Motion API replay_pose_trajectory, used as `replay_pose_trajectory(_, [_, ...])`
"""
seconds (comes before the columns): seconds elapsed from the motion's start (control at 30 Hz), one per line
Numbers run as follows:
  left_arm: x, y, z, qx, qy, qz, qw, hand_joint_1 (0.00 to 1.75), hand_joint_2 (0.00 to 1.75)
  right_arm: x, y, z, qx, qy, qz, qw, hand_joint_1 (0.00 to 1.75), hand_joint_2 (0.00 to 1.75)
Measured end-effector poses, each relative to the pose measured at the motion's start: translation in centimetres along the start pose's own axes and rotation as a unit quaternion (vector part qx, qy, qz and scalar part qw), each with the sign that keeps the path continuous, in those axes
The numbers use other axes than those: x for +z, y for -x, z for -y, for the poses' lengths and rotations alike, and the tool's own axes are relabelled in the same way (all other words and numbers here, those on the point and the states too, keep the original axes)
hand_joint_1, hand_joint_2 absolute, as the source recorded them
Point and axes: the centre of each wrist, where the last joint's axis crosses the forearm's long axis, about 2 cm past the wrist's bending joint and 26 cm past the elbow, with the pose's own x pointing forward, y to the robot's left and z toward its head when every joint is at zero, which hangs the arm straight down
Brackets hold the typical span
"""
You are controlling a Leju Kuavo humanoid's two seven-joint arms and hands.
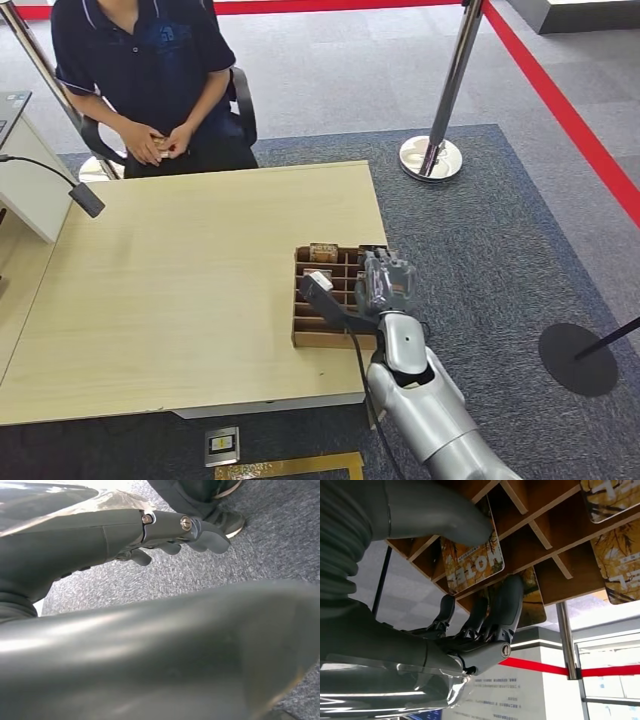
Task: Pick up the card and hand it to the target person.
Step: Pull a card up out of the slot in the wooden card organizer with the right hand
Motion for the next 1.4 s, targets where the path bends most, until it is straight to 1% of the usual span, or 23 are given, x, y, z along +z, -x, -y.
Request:
replay_pose_trajectory(0.13, [0.0, 0.0, 0.0, -0.003, 0.0, 0.001, 1.0, 0.0, 0.0, 0.1, 0.0, 0.1, -0.001, 0.002, -0.001, 1.0, 0.86, 1.75])
replay_pose_trajectory(0.23, [-0.1, -0.1, -0.1, -0.004, 0.0, 0.0, 1.0, 0.0, 0.0, 0.2, -0.2, 0.1, -0.001, 0.004, -0.001, 1.0, 0.94, 1.75])
replay_pose_trajectory(0.37, [-0.1, -0.1, -0.1, 0.0, 0.001, -0.004, 1.0, 0.0, 0.0, 0.2, -0.4, 0.2, -0.001, 0.005, 0.001, 1.0, 1.22, 1.75])
replay_pose_trajectory(0.5, [0.1, -0.2, 0.1, 0.003, 0.0, -0.006, 1.0, 0.0, 0.0, 0.4, -0.4, 0.0, 0.004, -0.001, 0.002, 1.0, 1.3, 1.75])
replay_pose_trajectory(0.8, [0.0, 0.0, -0.1, -0.004, 0.001, 0.0, 1.0, 0.0, 0.0, 1.0, -0.1, -0.2, 0.004, -0.007, 0.001, 1.0, 1.3, 1.75])
replay_pose_trajectory(1.03, [-0.1, 0.1, -0.1, -0.005, 0.002, 0.002, 1.0, 0.0, 0.0, 1.0, 0.0, 0.1, -0.002, -0.005, 0.01, 1.0, 1.35, 1.75])
replay_pose_trajectory(1.23, [-0.1, 0.1, -0.1, -0.001, 0.0, -0.003, 1.0, 0.0, 0.0, 1.0, -0.7, 2.1, -0.022, 0.03, 0.051, 0.998, 1.34, 1.75])
replay_pose_trajectory(1.4, [-0.1, 0.1, -0.1, 0.001, -0.001, 0.0, 1.0, 0.0, 0.0, 1.4, -1.4, 4.4, -0.046, 0.067, 0.097, 0.992, 1.3, 1.75])
